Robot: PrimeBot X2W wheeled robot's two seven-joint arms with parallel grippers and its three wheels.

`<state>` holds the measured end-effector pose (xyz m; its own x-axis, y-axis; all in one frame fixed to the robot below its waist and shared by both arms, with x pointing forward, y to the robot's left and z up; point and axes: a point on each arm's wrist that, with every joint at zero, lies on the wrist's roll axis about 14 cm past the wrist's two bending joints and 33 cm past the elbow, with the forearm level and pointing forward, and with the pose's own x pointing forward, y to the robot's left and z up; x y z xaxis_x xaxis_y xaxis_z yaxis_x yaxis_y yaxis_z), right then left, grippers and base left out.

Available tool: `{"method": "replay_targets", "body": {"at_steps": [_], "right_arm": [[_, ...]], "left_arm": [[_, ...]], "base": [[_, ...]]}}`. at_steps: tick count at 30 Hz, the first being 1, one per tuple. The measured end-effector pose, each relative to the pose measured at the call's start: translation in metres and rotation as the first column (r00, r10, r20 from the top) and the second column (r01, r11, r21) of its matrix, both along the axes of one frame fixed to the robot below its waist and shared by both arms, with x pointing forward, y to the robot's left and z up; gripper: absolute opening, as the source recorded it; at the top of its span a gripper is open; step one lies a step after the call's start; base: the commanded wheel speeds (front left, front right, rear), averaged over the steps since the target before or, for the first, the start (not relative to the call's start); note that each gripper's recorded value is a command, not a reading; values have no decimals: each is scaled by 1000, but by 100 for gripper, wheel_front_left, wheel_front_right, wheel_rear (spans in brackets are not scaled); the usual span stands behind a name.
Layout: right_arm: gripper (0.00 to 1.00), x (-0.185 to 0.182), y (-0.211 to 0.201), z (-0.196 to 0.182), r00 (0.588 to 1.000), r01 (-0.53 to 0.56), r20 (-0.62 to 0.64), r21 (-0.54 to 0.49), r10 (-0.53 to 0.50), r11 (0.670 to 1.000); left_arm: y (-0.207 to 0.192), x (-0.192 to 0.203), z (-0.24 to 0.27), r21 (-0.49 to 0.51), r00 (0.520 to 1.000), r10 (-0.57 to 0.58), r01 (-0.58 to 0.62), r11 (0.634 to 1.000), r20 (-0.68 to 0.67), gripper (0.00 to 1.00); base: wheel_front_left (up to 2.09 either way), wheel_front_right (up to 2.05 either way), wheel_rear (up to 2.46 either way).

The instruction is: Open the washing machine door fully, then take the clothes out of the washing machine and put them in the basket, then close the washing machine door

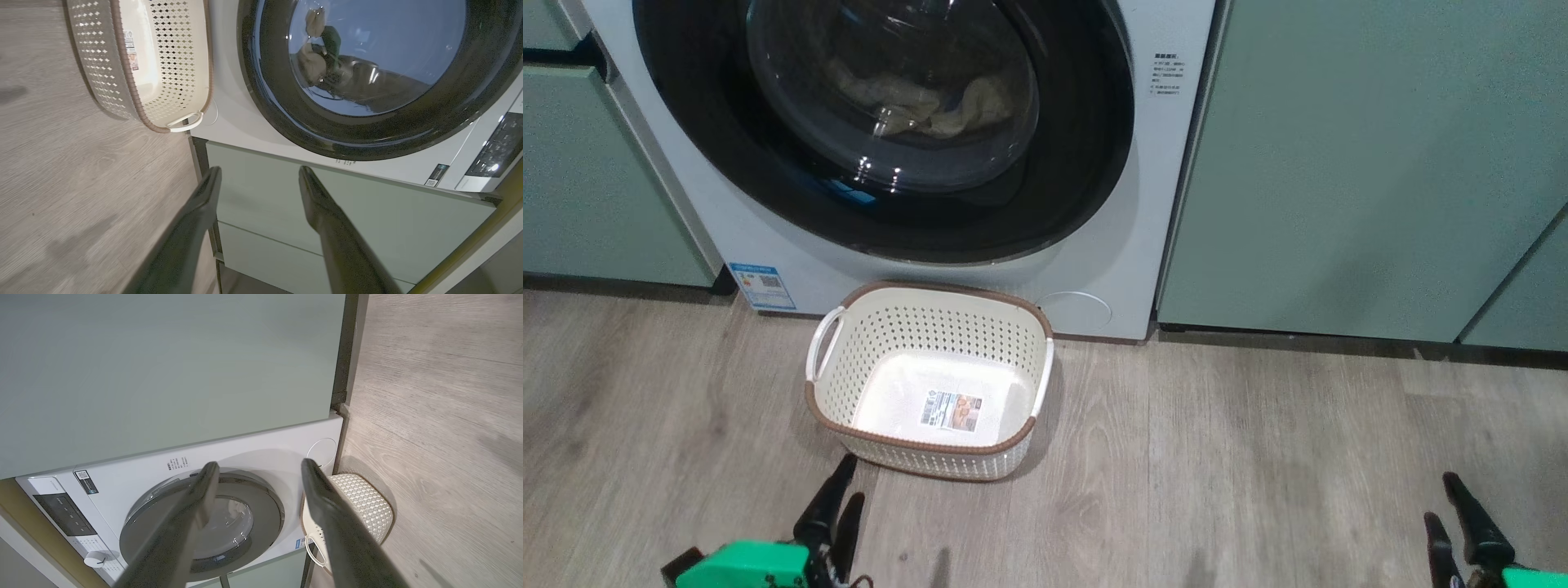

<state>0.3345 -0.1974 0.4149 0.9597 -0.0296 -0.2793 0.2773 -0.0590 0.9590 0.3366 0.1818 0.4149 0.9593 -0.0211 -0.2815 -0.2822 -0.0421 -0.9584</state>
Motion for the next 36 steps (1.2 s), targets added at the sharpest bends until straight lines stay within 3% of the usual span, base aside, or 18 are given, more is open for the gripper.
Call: {"method": "replay_targets", "body": {"at_steps": [9, 23, 36], "right_arm": [[100, 4, -2, 5, 1000, 14, 14, -25, -14, 1000], [100, 18, -4, 26, 997, 5, 72, -149, 6, 989], [100, 29, -2, 42, 993, -18, 106, -346, 58, 938]], "left_arm": [[2, 6, 7, 12, 1000, 17, -17, 1000, 21, 100], [0, 19, 25, 156, 997, -25, 13, 988, 75, 100], [2, 32, 43, 386, 989, -85, 34, 922, 117, 100]], "base": [[0, 0, 0], [0, 0, 0], [0, 0, 0]]}}
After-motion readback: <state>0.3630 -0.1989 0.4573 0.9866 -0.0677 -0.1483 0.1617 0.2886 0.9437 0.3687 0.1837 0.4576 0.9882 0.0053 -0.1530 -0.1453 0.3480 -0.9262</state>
